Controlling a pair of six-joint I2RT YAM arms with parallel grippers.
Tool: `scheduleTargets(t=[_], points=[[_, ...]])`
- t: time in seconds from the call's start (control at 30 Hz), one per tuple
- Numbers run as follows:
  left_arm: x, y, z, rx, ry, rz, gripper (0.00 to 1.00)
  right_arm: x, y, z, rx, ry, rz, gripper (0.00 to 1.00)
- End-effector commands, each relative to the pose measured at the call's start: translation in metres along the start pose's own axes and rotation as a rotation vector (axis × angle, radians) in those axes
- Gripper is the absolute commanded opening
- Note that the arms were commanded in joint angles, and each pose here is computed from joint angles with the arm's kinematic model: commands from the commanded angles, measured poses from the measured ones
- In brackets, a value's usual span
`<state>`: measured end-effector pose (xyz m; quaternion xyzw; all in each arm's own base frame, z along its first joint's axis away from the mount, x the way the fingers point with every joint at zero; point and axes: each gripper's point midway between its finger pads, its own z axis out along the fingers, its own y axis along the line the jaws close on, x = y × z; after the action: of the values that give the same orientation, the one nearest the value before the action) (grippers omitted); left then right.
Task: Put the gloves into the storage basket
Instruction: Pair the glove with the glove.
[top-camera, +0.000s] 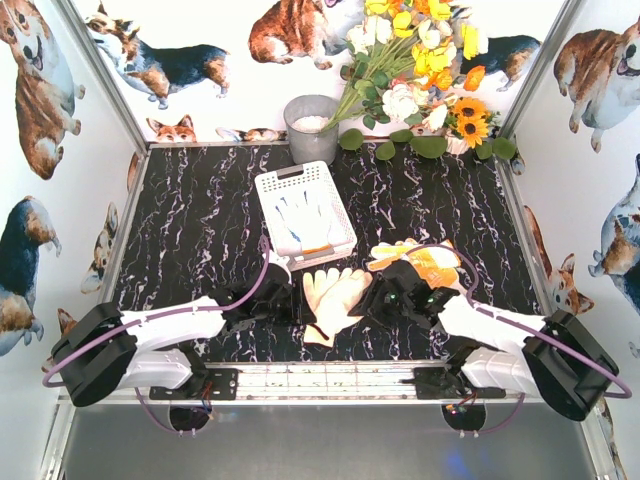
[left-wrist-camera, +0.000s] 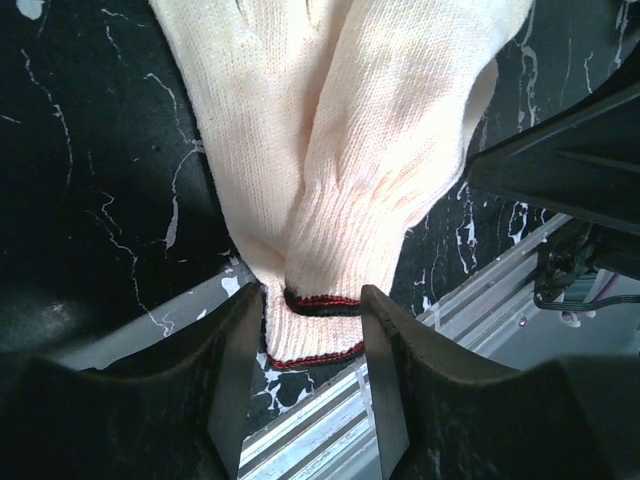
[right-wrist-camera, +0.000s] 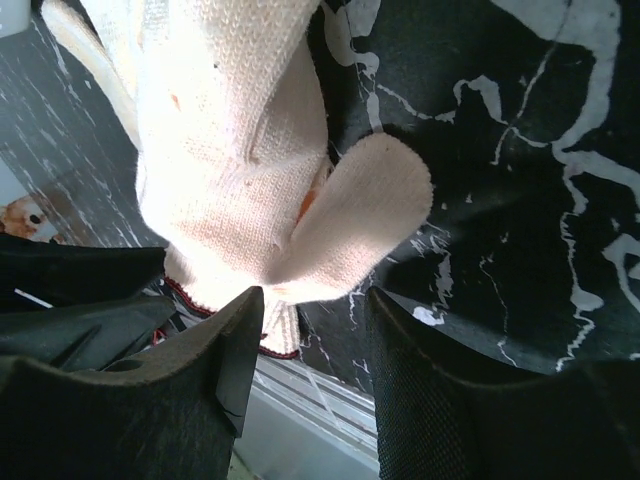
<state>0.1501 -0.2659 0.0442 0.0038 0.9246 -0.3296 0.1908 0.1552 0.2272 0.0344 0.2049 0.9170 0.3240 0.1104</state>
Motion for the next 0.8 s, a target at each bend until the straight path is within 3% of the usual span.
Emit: scheduleTargets(t=[0.0,0.37,0.6,0.77], points=[[-0.001,-0.006,0.003,0.035,0.000,-0.015,0.37,-0.003,0.019,0.006,-0.078,-0.018,0.028,0.47],[0.007,-0.004,0.007,0.038,0.028,-0.025,0.34,0.007,0.013,0.024,-0.050,0.014,0.040,0.45],[0.004,-0.005,0.005,0.030,0.015,-0.026,0.15,0.006,0.014,0.030,-0.053,0.014,0.059,0.25],[-0.007,-0.015,-0.002,0.049,-0.027,-0.019,0.05,-0.001,0.017,0.017,-0.038,-0.028,0.022,0.18]])
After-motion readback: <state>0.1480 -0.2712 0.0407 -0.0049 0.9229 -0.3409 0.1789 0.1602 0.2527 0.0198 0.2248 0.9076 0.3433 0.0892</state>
